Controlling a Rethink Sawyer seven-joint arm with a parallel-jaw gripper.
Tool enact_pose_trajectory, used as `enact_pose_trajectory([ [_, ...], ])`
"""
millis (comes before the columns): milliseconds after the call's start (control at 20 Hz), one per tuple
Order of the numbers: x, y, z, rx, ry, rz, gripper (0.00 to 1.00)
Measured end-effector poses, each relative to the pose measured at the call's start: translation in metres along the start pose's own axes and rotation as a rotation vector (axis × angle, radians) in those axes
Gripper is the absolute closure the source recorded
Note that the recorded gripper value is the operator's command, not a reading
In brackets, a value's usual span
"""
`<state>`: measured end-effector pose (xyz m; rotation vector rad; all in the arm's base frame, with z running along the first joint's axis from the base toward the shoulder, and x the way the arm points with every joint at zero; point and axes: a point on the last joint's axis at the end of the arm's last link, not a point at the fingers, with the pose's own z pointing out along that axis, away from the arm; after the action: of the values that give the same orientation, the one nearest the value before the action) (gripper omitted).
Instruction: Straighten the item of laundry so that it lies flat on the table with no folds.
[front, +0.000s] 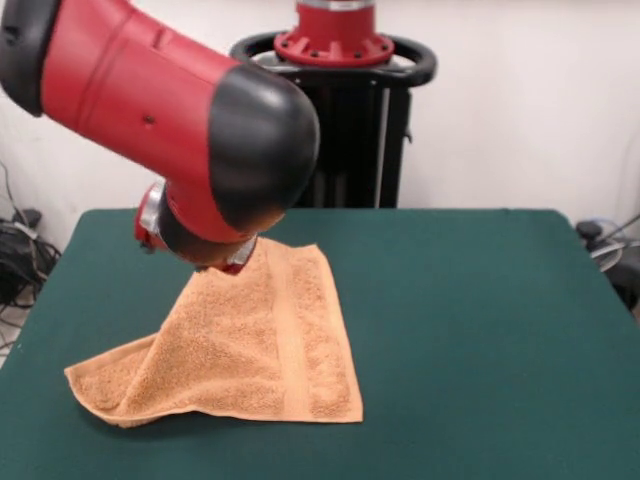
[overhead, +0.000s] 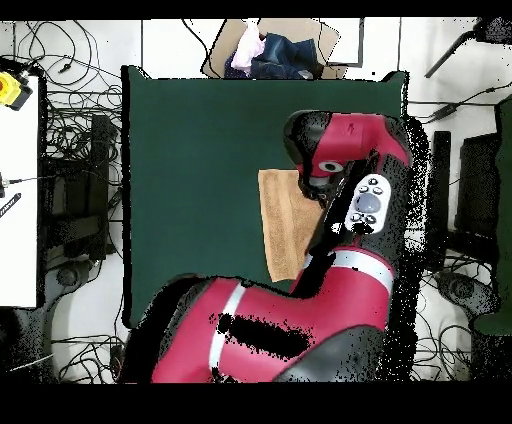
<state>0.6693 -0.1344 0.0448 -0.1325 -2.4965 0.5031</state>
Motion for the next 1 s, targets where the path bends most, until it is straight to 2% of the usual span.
enact_pose_trajectory([
  [100,0.001,0.000,-0.006,-0.070,-0.016,0.007,0.00],
  [150,0.005,-0.001,-0.013,-0.135,-0.029,0.016,0.00],
  [400,0.019,-0.007,-0.035,-0.266,-0.064,0.038,0.00],
  [500,0.032,-0.016,-0.049,-0.343,-0.099,0.058,0.00],
  [700,0.049,-0.026,-0.060,-0.394,-0.142,0.080,0.00],
  [1000,0.071,-0.040,-0.067,-0.428,-0.186,0.101,0.00],
])
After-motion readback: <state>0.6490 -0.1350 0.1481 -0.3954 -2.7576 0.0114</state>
